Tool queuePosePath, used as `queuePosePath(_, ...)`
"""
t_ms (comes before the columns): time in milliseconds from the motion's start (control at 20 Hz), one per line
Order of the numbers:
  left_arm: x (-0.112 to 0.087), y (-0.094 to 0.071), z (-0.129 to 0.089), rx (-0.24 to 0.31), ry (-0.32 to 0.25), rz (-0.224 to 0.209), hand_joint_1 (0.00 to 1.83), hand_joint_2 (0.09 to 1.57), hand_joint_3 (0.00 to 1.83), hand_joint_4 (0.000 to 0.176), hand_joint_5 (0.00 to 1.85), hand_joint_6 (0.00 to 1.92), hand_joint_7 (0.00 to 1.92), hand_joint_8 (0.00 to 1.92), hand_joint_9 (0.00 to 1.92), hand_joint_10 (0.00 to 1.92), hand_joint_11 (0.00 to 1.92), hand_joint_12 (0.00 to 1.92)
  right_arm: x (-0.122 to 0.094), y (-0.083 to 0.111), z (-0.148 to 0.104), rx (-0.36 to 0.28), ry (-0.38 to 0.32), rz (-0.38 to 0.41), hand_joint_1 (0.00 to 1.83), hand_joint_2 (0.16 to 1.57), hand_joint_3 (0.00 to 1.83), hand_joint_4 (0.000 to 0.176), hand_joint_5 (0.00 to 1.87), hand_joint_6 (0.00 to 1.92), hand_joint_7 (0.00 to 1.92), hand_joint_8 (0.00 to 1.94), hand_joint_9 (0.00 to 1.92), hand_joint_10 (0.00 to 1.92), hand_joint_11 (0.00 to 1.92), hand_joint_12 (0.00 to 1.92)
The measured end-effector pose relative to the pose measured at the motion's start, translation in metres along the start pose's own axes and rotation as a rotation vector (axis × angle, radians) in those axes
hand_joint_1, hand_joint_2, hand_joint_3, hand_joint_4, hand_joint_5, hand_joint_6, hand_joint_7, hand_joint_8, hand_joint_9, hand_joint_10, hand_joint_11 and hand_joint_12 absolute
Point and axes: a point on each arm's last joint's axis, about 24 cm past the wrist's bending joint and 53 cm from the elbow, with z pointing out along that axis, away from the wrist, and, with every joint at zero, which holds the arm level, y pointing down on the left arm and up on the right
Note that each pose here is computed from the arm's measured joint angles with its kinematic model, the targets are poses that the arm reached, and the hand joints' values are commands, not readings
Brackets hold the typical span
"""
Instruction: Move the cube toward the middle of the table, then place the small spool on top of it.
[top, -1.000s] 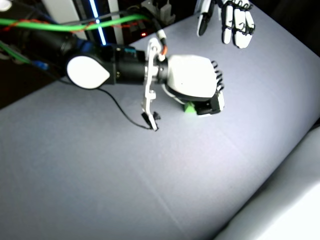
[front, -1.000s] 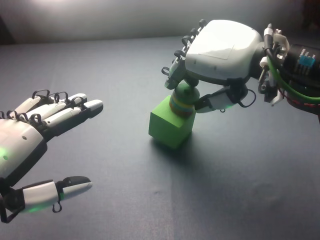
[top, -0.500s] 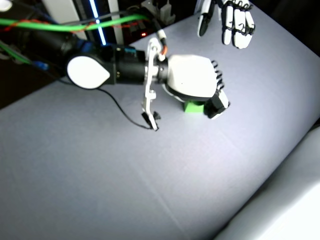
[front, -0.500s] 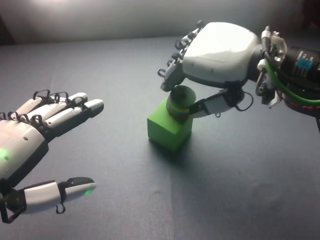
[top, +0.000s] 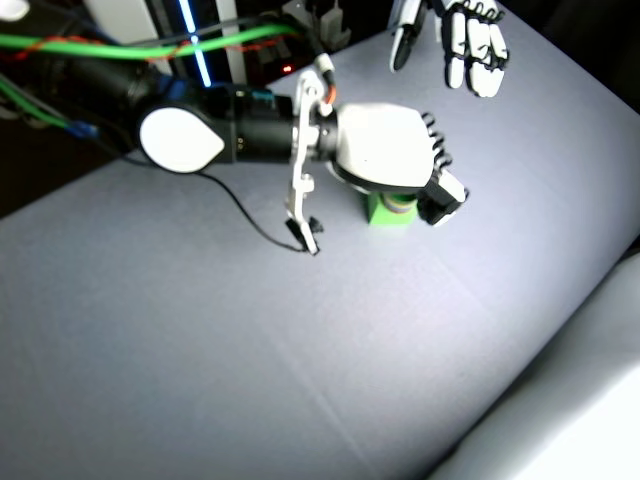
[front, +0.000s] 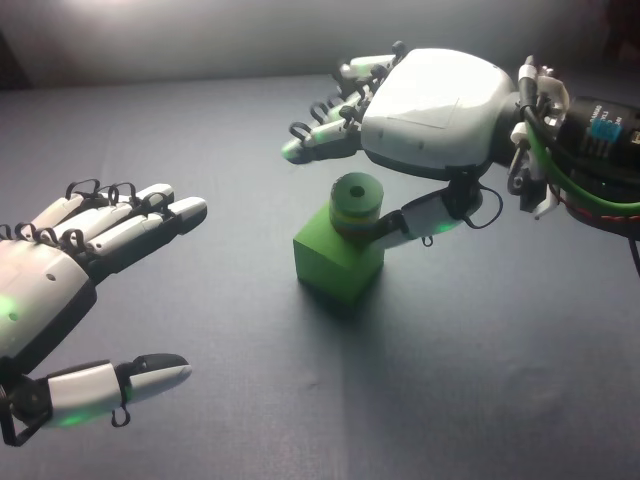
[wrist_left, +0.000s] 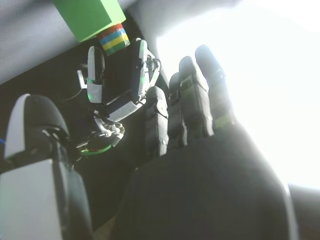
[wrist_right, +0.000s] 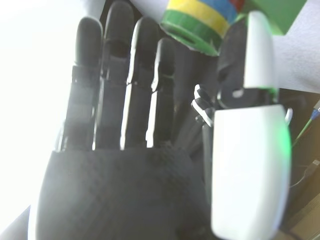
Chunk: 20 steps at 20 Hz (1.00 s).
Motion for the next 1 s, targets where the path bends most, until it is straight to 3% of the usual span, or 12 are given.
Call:
queuePosePath(150, 0.0, 0.0, 0.0, 0.0, 0.0, 0.0, 0.84, 1.04, 0.0, 0.099, 0.23, 0.0, 0.2, 0.0, 0.23, 0.0, 0.0, 0.7, 0.0, 0.001, 0.0, -0.003, -0.001, -0.003, 0.83, 0.82, 0.0, 0.176, 0.0, 0.0, 0.02, 0.01, 0.09, 0.01, 0.0, 0.5)
queuePosePath(300, 0.0, 0.0, 0.0, 0.0, 0.0, 0.0, 0.81, 1.04, 0.0, 0.114, 0.22, 0.0, 0.2, 0.0, 0.21, 0.0, 0.0, 0.68, 0.0, 0.001, 0.0, -0.003, 0.0, -0.003, 0.76, 0.76, 0.0, 0.176, 0.0, 0.0, 0.0, 0.0, 0.01, 0.0, 0.0, 0.05)
queuePosePath(400, 0.0, 0.0, 0.0, -0.001, -0.001, 0.0, 0.76, 1.06, 0.01, 0.112, 0.19, 0.0, 0.19, 0.0, 0.18, 0.0, 0.0, 0.64, 0.002, 0.005, 0.0, -0.009, 0.005, 0.001, 0.86, 0.8, 0.0, 0.176, 0.0, 0.0, 0.0, 0.0, 0.0, 0.0, 0.0, 0.0)
queuePosePath(550, -0.001, 0.0, 0.0, 0.001, -0.006, -0.001, 0.59, 1.1, 0.01, 0.092, 0.13, 0.0, 0.16, 0.0, 0.14, 0.0, 0.0, 0.57, -0.009, 0.009, -0.015, -0.022, -0.011, -0.009, 0.48, 0.85, 0.02, 0.176, 0.0, 0.0, 0.0, 0.0, 0.0, 0.0, 0.0, 0.0)
queuePosePath(600, -0.003, -0.001, 0.0, 0.004, -0.014, -0.001, 0.55, 1.13, 0.01, 0.084, 0.08, 0.0, 0.15, 0.0, 0.14, 0.0, 0.0, 0.54, -0.022, 0.006, -0.026, -0.018, -0.037, -0.006, 0.62, 0.82, 0.0, 0.176, 0.0, 0.0, 0.0, 0.0, 0.0, 0.0, 0.0, 0.0)
queuePosePath(650, -0.004, -0.002, 0.0, 0.006, -0.019, -0.003, 0.51, 1.13, 0.0, 0.098, 0.05, 0.0, 0.13, 0.0, 0.14, 0.0, 0.0, 0.53, -0.035, 0.004, -0.038, -0.018, -0.067, -0.006, 0.61, 0.84, 0.01, 0.176, 0.0, 0.0, 0.0, 0.0, 0.0, 0.0, 0.0, 0.0)
queuePosePath(700, -0.007, -0.004, -0.001, 0.011, -0.027, -0.001, 0.49, 1.12, 0.0, 0.142, 0.02, 0.0, 0.09, 0.0, 0.13, 0.0, 0.0, 0.53, -0.054, 0.0, -0.057, -0.017, -0.124, 0.012, 0.64, 0.86, 0.01, 0.176, 0.0, 0.0, 0.0, 0.0, 0.0, 0.0, 0.0, 0.0)
queuePosePath(750, -0.011, -0.006, -0.002, 0.02, -0.034, 0.002, 0.44, 1.11, 0.0, 0.142, 0.0, 0.0, 0.09, 0.0, 0.13, 0.0, 0.0, 0.55, -0.068, -0.006, -0.077, -0.014, -0.19, 0.056, 0.72, 0.89, 0.02, 0.176, 0.0, 0.0, 0.0, 0.0, 0.0, 0.0, 0.0, 0.0)
queuePosePath(850, -0.02, -0.015, -0.005, 0.05, -0.057, -0.002, 0.42, 1.11, 0.0, 0.13, 0.0, 0.0, 0.1, 0.0, 0.14, 0.0, 0.0, 0.59, -0.075, -0.017, -0.114, 0.005, -0.256, 0.116, 0.74, 0.91, 0.03, 0.176, 0.0, 0.0, 0.0, 0.0, 0.0, 0.0, 0.0, 0.0)
queuePosePath(900, -0.031, -0.024, -0.006, 0.079, -0.085, 0.007, 0.39, 1.14, 0.0, 0.097, 0.0, 0.0, 0.13, 0.01, 0.16, 0.01, 0.0, 0.64, -0.069, -0.021, -0.136, 0.021, -0.281, 0.159, 0.81, 0.89, 0.0, 0.176, 0.0, 0.0, 0.0, 0.0, 0.0, 0.0, 0.0, 0.0)
queuePosePath(950, -0.036, -0.028, -0.007, 0.097, -0.102, 0.012, 0.4, 1.11, 0.0, 0.078, 0.01, 0.0, 0.16, 0.01, 0.2, 0.01, 0.0, 0.77, -0.067, -0.02, -0.144, 0.019, -0.297, 0.18, 0.81, 0.9, 0.0, 0.176, 0.0, 0.0, 0.0, 0.0, 0.0, 0.0, 0.0, 0.0)
queuePosePath(1000, -0.043, -0.034, -0.008, 0.121, -0.127, 0.011, 0.43, 1.06, 0.0, 0.031, 0.09, 0.0, 0.2, 0.0, 0.28, 0.01, 0.02, 0.98, -0.069, -0.015, -0.158, 0.001, -0.345, 0.213, 0.75, 0.9, 0.0, 0.176, 0.0, 0.0, 0.0, 0.0, 0.0, 0.0, 0.0, 0.0)
